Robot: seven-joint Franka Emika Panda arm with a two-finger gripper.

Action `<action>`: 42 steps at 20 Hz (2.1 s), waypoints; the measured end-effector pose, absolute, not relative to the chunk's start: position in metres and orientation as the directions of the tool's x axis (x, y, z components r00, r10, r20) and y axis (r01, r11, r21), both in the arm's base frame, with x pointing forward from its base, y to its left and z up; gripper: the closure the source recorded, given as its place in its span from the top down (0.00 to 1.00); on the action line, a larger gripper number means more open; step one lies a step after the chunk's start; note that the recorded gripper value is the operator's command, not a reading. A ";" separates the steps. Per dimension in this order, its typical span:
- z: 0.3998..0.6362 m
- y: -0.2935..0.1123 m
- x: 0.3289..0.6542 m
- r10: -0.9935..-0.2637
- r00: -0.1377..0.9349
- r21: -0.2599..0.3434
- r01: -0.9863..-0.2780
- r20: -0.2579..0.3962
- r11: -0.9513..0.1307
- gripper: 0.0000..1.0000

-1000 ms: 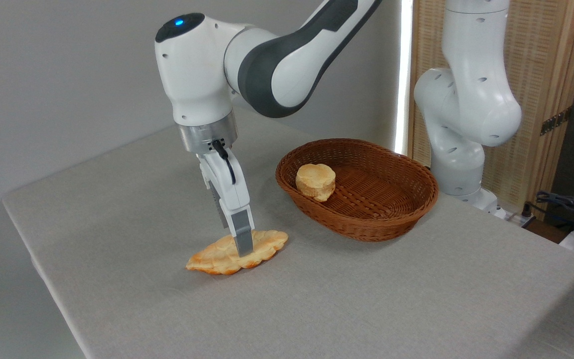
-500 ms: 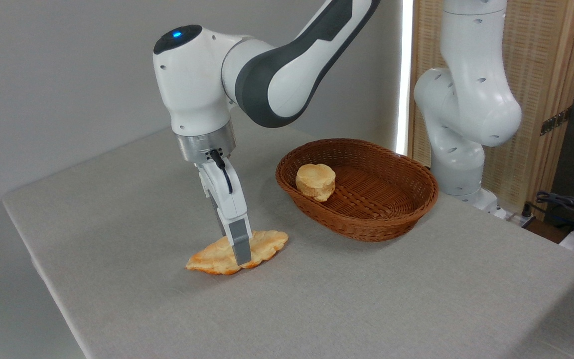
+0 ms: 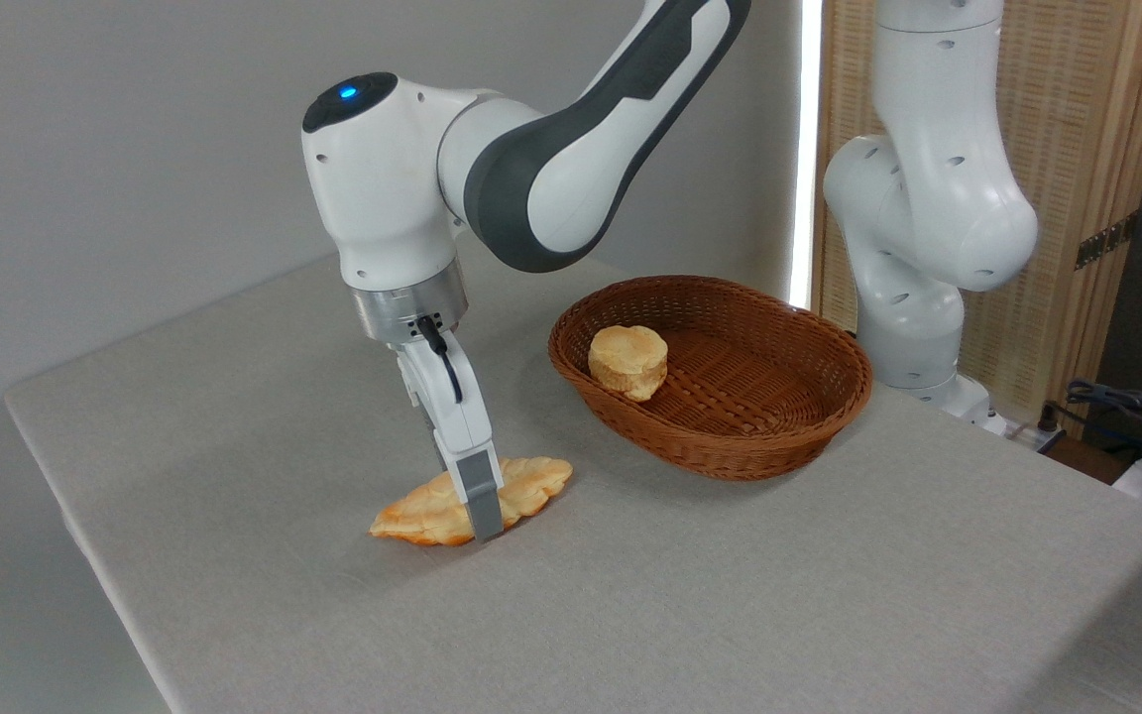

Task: Put bread into the basket
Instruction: 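Lower the gripper onto the bread slice and close the fingers on it, then lift the gripped bread slice and carry it toward the wicker basket, then lower the bread slice into the basket beside the round roll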

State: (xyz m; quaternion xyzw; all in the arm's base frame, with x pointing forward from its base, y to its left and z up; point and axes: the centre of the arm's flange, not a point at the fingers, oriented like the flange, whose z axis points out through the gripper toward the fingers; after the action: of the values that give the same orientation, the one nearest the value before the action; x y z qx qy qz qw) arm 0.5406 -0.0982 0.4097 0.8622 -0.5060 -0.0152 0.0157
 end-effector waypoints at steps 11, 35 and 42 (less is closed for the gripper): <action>0.410 -0.098 0.541 -0.873 0.488 0.037 -0.872 -0.006 -0.487 0.55; 0.552 -0.077 0.456 -0.710 0.705 0.095 -0.706 0.002 -0.701 0.63; 0.530 -0.048 0.419 -0.642 0.758 0.195 -0.616 -0.116 -0.763 1.00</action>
State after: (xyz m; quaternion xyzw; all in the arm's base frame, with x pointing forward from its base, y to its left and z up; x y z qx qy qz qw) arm 0.4188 -0.0481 0.5300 0.9347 -0.3366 -0.0883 0.0726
